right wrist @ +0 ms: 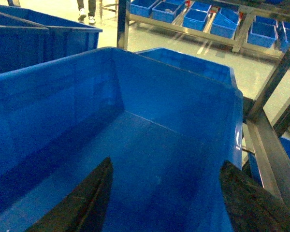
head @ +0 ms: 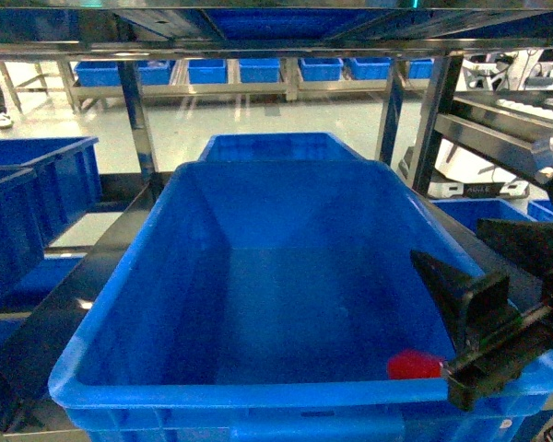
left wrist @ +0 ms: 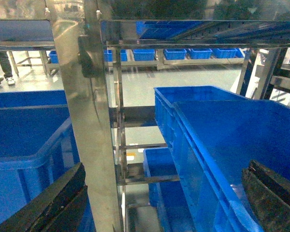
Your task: Pick red block from blue box to shelf
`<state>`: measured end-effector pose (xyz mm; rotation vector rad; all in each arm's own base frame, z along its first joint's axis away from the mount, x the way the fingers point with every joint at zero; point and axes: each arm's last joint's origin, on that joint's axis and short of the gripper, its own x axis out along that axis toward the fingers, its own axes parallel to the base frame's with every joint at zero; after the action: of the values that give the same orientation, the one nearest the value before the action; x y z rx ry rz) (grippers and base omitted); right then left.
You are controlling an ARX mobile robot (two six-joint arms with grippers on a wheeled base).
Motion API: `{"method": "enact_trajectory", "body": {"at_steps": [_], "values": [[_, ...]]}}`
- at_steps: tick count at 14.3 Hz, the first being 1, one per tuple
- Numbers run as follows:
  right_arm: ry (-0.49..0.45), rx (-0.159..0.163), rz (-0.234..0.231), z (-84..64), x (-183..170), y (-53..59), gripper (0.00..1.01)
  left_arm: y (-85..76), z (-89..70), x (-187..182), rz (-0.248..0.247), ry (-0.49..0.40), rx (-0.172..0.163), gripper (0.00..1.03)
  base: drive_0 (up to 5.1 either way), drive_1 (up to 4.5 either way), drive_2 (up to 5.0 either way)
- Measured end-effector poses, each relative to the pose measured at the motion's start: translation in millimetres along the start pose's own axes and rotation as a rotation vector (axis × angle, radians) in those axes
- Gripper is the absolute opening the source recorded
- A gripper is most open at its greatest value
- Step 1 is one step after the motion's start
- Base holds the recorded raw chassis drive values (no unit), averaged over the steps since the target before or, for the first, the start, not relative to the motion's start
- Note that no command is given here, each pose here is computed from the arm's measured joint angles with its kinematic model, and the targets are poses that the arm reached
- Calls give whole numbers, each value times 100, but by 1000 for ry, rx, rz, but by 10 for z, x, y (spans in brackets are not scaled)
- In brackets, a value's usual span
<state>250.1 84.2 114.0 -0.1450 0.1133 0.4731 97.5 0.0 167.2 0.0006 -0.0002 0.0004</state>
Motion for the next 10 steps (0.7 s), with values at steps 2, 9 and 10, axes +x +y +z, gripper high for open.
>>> {"method": "enact_trajectory", "body": {"at_steps": [2,9,10], "values": [[-49,20,16,129,-221,101,93,0,0,0,0,0,0,98,0,0,0],[-399,140,-155,735,-1576,116,98,0,0,0,0,0,0,98,0,0,0],[-450,153,-228,753,-1714,109,98,0,0,0,0,0,0,98,0,0,0]]}}
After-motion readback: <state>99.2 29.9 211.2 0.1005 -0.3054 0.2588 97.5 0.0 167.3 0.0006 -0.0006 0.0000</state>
